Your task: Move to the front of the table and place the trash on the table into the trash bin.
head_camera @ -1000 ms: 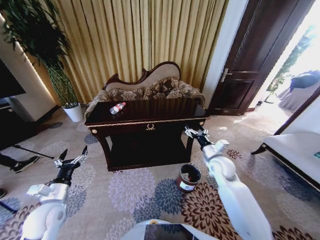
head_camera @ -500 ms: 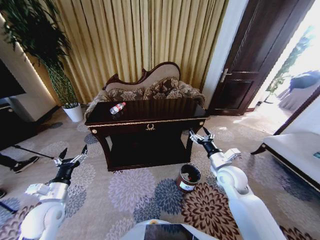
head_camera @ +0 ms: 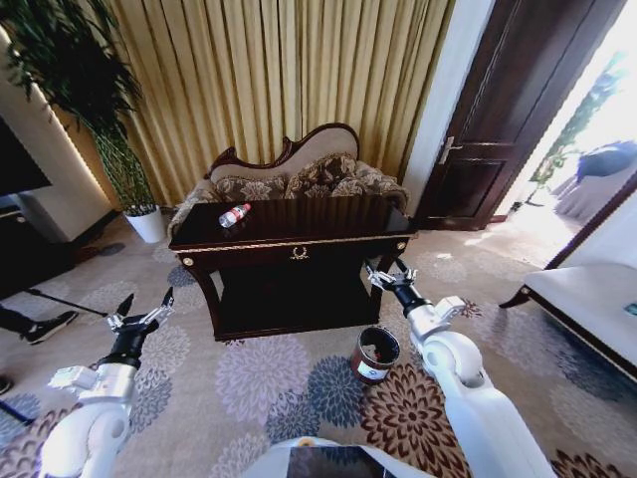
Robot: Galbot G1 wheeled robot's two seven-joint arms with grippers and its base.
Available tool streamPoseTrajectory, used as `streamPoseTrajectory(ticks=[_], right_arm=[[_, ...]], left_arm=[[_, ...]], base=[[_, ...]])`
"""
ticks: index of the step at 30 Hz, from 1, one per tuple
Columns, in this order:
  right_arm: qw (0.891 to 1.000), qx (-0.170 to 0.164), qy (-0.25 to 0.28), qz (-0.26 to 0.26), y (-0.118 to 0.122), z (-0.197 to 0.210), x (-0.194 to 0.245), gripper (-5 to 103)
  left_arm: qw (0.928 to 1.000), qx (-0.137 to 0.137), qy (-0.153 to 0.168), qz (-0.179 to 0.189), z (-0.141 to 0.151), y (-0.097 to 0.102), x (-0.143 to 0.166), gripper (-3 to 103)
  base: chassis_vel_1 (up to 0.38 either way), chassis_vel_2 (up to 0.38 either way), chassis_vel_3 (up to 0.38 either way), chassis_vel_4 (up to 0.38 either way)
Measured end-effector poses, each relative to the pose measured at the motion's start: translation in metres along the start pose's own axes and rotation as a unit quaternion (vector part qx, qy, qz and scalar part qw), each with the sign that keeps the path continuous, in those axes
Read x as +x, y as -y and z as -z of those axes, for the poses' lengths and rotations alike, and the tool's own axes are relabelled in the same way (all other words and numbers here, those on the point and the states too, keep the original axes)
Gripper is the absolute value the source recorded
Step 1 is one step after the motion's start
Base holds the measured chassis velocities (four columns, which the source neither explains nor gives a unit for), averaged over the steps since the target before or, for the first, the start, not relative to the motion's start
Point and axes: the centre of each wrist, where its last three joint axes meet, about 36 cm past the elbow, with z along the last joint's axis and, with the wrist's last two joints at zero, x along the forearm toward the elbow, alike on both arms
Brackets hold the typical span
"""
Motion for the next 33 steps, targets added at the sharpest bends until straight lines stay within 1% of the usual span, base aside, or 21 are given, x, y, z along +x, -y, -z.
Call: streamPoseTrajectory(ticks=[9,33], right_arm=[[1.0,0.007,0.003,0.006,-0.003,0.001,-0.002,100],[1.0,0.007,0.003,0.018,-0.013,0.004,0.001,100]], left_arm=[[1.0,0.001,0.001,-0.001,0.001,0.002,0.002,100],[1.0,0.0,0.005,-0.003,0.004,0.005,0.005,100]], base=[[-0.088,0.097,0.104,-0.091],[-0.135,0.14,0.138,-0.137]])
